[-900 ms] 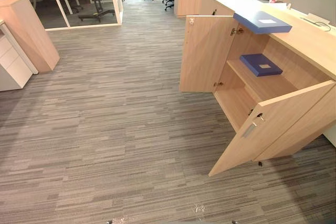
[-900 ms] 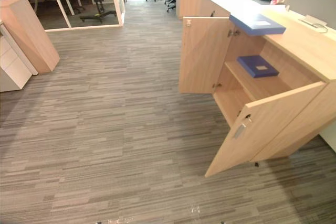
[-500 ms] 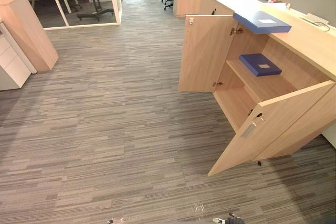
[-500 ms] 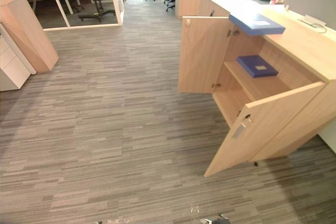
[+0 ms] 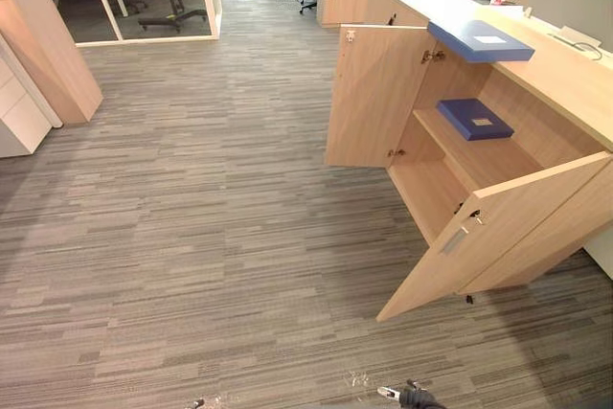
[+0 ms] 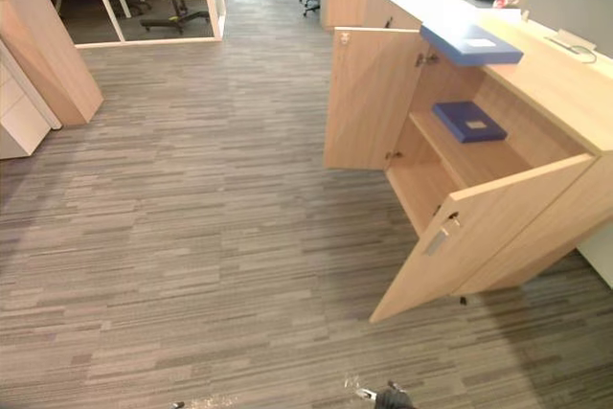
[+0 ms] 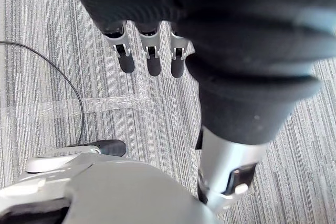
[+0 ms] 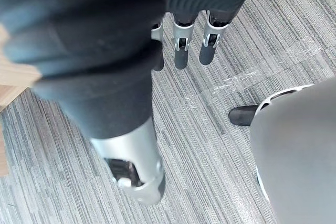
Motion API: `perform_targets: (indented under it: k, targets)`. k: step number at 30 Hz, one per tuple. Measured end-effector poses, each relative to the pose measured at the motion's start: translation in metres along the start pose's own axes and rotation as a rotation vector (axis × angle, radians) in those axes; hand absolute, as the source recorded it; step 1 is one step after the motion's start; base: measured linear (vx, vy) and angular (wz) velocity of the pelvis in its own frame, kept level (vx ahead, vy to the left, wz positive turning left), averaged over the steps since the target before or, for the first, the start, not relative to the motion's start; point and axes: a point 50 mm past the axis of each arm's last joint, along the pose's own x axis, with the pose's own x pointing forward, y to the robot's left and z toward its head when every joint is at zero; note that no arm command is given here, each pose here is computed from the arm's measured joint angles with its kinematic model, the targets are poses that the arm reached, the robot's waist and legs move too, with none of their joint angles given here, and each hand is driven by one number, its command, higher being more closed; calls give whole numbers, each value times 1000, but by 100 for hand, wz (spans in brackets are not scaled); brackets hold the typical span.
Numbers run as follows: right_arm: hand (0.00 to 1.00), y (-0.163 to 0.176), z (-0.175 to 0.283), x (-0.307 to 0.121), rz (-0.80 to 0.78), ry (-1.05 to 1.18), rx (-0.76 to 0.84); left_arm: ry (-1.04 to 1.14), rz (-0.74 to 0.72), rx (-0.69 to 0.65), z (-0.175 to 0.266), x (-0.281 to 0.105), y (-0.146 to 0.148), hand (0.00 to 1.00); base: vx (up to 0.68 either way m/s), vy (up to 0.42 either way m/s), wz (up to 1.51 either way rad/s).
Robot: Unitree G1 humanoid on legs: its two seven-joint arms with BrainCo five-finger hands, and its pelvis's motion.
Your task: Walk over to the cabinet, pick up the folder, carry it to the office cabinet, place the folder inside the office cabinet, then close the office cabinet door
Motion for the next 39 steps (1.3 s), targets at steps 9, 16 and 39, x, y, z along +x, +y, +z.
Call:
perform_targets:
  k: [9, 16, 39]
  targets:
    - [0, 7, 7, 0, 39, -30, -38, -19, 5, -14, 6, 1, 2, 0, -2, 2, 3]
    - [0, 3, 20, 2, 31, -55, 15, 0, 33, -249, 2, 1, 5, 0, 2, 58, -2]
    - [0, -4, 39, 3, -13, -116, 196, 1, 33, -386, 1, 0, -3, 0, 327, 264, -12]
